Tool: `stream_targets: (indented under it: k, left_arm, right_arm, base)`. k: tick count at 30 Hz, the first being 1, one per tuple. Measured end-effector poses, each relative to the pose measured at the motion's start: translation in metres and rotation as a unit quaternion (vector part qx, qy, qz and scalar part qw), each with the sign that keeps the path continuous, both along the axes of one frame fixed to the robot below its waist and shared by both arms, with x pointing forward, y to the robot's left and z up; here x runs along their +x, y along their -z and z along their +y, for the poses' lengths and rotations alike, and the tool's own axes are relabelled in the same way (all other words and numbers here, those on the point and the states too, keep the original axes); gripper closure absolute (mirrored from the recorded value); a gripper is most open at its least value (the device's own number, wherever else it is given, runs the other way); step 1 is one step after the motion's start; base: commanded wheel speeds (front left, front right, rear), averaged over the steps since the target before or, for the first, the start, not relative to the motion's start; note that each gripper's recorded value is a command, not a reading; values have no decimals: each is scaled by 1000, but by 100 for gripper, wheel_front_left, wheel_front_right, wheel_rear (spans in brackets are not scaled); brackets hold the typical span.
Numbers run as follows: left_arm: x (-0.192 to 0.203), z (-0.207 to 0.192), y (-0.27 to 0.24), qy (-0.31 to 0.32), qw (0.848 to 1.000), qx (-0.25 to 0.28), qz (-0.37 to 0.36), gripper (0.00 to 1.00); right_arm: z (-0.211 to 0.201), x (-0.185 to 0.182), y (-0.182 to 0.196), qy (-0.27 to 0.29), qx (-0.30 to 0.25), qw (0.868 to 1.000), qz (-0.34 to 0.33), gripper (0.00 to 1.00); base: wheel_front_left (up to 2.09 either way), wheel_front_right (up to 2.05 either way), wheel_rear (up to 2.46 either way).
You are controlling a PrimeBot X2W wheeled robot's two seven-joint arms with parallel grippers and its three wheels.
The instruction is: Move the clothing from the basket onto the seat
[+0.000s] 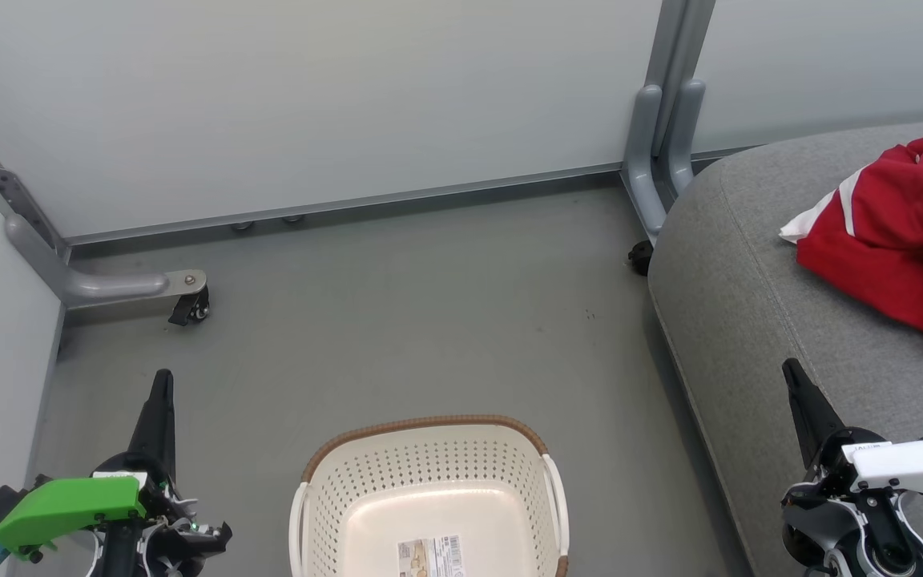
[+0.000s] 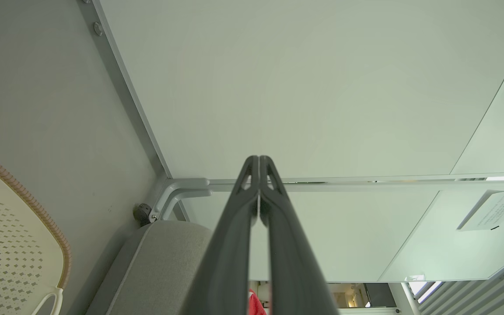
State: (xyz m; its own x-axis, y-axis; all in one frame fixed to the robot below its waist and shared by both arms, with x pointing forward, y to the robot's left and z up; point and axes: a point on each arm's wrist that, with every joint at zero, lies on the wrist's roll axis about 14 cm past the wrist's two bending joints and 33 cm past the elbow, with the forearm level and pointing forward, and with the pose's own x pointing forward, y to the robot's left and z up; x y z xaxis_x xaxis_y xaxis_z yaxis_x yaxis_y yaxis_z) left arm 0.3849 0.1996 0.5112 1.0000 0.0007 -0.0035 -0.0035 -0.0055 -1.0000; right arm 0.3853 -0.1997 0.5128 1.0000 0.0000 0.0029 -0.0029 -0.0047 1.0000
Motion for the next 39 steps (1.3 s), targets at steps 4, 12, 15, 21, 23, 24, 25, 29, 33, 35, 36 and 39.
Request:
stream_targets:
  k: [4,12,15,21,23,24,25,29,33,35,36,39]
  left_arm:
    - [0,0,0,0,1000,0,0,100]
    - [0,0,0,0,1000,0,0,100]
    - [0,0,0,0,1000,0,0,100]
    - [0,0,0,0,1000,0,0,100]
    - [0,0,0,0,1000,0,0,100]
    - [0,0,0,0,1000,0,0,100]
    - [0,0,0,0,1000,0,0,100]
    - [0,0,0,0,1000,0,0,100]
    - [0,0,0,0,1000,0,0,100]
    - [0,0,0,0,1000,0,0,100]
    - [0,0,0,0,1000,0,0,100]
    - [0,0,0,0,1000,0,0,100]
  right_arm:
    - [0,0,0,0,0,1000,0,100]
    - [0,0,0,0,0,1000,0,100]
    - [0,0,0,0,0,1000,0,100]
    - [0,0,0,0,0,1000,0,100]
    - [0,0,0,0,0,1000,0,100]
    - [0,0,0,0,0,1000,0,100]
    - [0,0,0,0,0,1000,0,100]
    - [0,0,0,0,0,1000,0,100]
    - [0,0,0,0,0,1000,0,100]
    - [0,0,0,0,0,1000,0,100]
    - [0,0,0,0,0,1000,0,100]
    - [0,0,0,0,0,1000,0,100]
  base:
    - [0,0,0]
    - [0,0,0]
    - [0,0,0]
    - [0,0,0]
    - [0,0,0]
    - [0,0,0]
    - [0,0,0]
    - [0,0,0]
    - [0,0,0]
    - [0,0,0]
    - [0,0,0]
    - [0,0,0]
